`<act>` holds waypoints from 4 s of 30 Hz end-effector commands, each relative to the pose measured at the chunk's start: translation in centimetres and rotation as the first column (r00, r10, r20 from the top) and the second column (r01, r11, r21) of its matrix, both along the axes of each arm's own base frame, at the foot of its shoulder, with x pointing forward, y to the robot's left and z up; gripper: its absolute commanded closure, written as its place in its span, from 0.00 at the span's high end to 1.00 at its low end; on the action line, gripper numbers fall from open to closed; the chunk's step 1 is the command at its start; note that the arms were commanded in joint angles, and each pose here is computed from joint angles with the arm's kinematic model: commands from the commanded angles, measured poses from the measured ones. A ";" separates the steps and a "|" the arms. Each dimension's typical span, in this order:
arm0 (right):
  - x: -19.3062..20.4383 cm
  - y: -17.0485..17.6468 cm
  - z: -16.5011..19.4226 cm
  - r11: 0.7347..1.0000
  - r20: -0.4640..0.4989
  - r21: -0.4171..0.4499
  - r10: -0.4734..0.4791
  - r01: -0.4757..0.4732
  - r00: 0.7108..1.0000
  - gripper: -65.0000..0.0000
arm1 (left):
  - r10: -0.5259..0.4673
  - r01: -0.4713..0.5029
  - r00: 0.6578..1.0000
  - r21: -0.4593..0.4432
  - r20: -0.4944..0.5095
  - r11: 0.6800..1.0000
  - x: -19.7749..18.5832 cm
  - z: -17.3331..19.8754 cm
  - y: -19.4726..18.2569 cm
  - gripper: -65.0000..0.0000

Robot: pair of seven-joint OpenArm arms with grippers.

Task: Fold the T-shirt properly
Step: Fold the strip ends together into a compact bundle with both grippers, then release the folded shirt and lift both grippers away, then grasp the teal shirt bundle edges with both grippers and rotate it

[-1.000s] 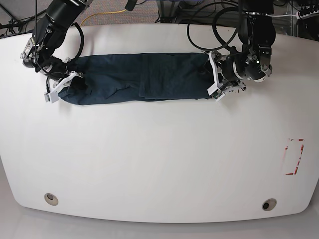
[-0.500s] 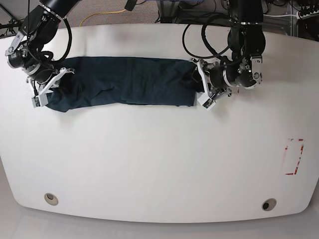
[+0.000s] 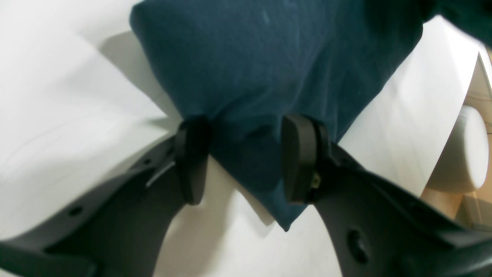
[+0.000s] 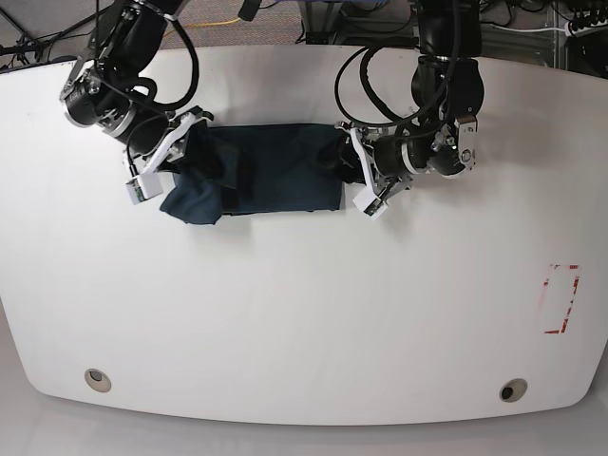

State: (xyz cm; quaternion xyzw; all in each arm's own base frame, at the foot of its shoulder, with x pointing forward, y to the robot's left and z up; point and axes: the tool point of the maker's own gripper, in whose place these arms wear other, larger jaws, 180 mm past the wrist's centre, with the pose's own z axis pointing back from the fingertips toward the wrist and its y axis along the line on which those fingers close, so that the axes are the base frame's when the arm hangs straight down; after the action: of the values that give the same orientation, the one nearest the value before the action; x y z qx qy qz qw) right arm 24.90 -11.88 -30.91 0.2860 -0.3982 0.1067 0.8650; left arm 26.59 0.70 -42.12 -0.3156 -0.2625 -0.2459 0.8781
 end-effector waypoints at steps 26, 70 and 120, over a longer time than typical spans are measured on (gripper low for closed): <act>1.8 13.1 -1.7 0.965 0.069 0.076 0.246 -0.251 0.967 0.93 | -0.021 0.029 0.997 0.112 -0.073 0.993 -1.5 -1.9 1.6 0.43; -2.4 12.4 -1.2 0.919 0.094 -0.070 0.393 -0.388 0.915 0.93 | 0.197 -0.208 0.940 0.010 0.280 0.978 1.5 10.6 15.3 0.43; 8.4 1.3 -2.5 0.954 0.060 -0.222 0.219 -0.201 0.974 0.21 | -0.362 0.254 0.885 0.347 0.293 0.903 -1.0 6.3 -4.9 0.42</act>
State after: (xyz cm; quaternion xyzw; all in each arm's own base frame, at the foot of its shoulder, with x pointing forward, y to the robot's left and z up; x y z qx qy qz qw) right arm 32.29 -10.29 -34.14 0.2296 -0.3720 0.2508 0.8637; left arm 25.00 -3.93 -36.45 -0.1784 -0.3041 -0.4654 0.8118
